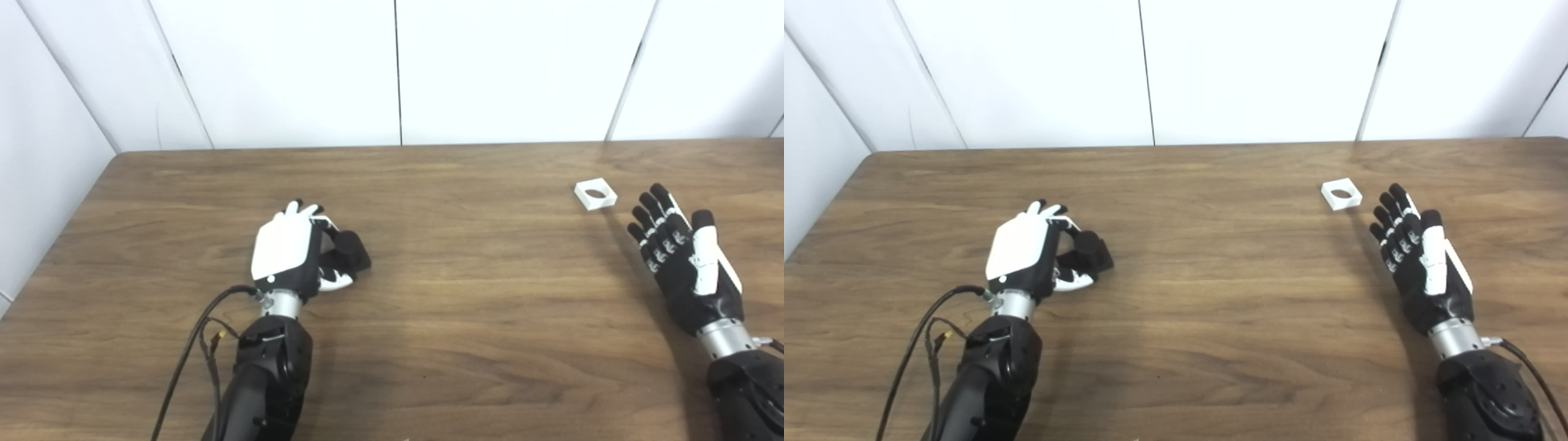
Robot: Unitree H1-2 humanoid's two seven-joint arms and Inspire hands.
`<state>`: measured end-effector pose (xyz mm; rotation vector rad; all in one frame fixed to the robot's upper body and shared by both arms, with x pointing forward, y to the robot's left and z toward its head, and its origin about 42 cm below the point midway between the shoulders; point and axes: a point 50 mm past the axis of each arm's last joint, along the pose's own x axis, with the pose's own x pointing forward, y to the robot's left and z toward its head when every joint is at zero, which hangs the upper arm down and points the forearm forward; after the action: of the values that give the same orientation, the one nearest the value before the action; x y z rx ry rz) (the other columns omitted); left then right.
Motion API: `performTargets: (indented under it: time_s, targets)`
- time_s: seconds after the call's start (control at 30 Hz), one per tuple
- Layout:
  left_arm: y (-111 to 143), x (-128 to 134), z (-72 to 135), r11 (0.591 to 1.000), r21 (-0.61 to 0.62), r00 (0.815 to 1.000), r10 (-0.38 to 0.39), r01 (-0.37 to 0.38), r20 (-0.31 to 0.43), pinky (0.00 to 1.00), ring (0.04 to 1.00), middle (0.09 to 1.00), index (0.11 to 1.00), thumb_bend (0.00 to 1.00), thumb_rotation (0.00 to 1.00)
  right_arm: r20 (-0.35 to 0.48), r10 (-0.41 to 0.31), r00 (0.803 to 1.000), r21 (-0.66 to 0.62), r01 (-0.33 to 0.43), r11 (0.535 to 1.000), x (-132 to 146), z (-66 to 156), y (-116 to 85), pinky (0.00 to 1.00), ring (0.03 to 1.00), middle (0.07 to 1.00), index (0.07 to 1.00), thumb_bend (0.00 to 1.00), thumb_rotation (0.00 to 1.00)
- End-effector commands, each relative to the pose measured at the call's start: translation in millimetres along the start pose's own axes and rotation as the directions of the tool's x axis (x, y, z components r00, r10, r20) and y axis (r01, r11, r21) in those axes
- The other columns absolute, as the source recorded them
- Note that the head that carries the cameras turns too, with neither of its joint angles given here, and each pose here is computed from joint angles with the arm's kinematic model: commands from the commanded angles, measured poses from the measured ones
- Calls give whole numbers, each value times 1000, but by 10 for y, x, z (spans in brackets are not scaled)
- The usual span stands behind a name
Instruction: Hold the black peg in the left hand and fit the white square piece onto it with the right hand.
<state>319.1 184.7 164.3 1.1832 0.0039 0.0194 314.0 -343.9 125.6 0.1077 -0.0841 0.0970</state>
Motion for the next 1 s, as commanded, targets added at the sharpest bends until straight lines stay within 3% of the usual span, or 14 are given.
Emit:
performTargets:
  time_s: [0.0,0.53,0.97]
  targets:
    - [91,-23,150,1000,5,998,31,-31,59,964,989,900,492,521,70,-123,-15,992,101,27,995,-284,-469,192,1000,1000,1000,1000,601,1000]
    - [-68,-348,394,999,-22,977,-27,33,212,933,981,892,492,519,70,-136,-10,991,94,23,995,-280,-434,244,1000,1000,1000,1000,598,1000]
    - [-112,-564,454,995,-64,961,-53,73,272,934,979,898,492,520,69,-138,-7,990,94,20,995,-291,-425,267,1000,1000,1000,1000,606,1000]
